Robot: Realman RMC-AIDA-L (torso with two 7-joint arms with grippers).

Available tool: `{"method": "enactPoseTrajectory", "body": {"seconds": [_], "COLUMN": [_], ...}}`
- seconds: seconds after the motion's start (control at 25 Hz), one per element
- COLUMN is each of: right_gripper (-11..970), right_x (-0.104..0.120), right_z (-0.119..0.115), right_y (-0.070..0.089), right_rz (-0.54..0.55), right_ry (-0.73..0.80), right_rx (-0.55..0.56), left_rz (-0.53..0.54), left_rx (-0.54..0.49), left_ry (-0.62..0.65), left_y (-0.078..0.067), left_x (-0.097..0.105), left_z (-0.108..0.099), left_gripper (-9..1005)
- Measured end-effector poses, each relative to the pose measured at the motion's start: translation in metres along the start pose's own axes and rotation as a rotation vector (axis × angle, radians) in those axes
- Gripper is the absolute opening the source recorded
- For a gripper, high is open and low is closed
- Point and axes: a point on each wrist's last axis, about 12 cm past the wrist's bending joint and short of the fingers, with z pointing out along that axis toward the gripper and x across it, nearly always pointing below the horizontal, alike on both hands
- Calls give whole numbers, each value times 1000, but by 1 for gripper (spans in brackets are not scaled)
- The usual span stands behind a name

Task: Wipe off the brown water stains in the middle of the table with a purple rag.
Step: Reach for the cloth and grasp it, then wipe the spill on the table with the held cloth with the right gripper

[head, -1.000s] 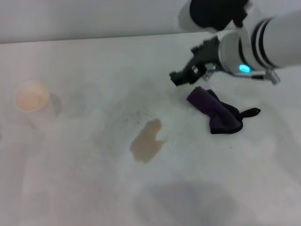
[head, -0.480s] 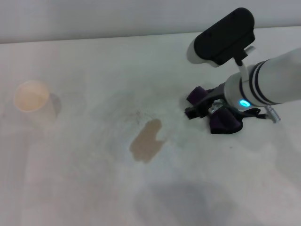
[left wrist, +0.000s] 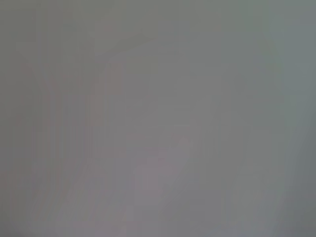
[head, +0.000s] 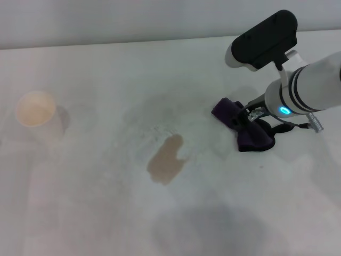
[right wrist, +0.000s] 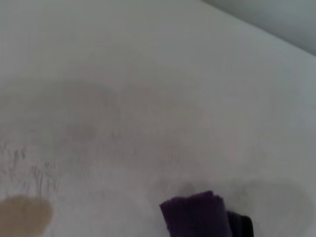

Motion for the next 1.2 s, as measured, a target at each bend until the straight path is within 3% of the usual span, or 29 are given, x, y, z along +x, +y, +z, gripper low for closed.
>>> {"method": "enactPoseTrajectory", "body": {"seconds": [0.36,0.84,1.0,1.2], "right_gripper": [436,95,95,96], "right_x": [1,-1,-14,-30], "right_z": [3,3,-12,-29], "right_y": [0,4,16,57], "right_rz": [1,20,-27,-170], "right_ry": [14,14,-46,-118], "right_rx": [4,-46,-103,-284], "left_rz": [-4,-5,-5,-6], "left_rx": [-3,5,5,4], "left_ry": [3,-4,-6,-12], "left_y": [0,0,0,0], "left_x": [1,-1,-1,-2], "left_z": [-2,1,1,3], "left_gripper": [877,877,877,877]}}
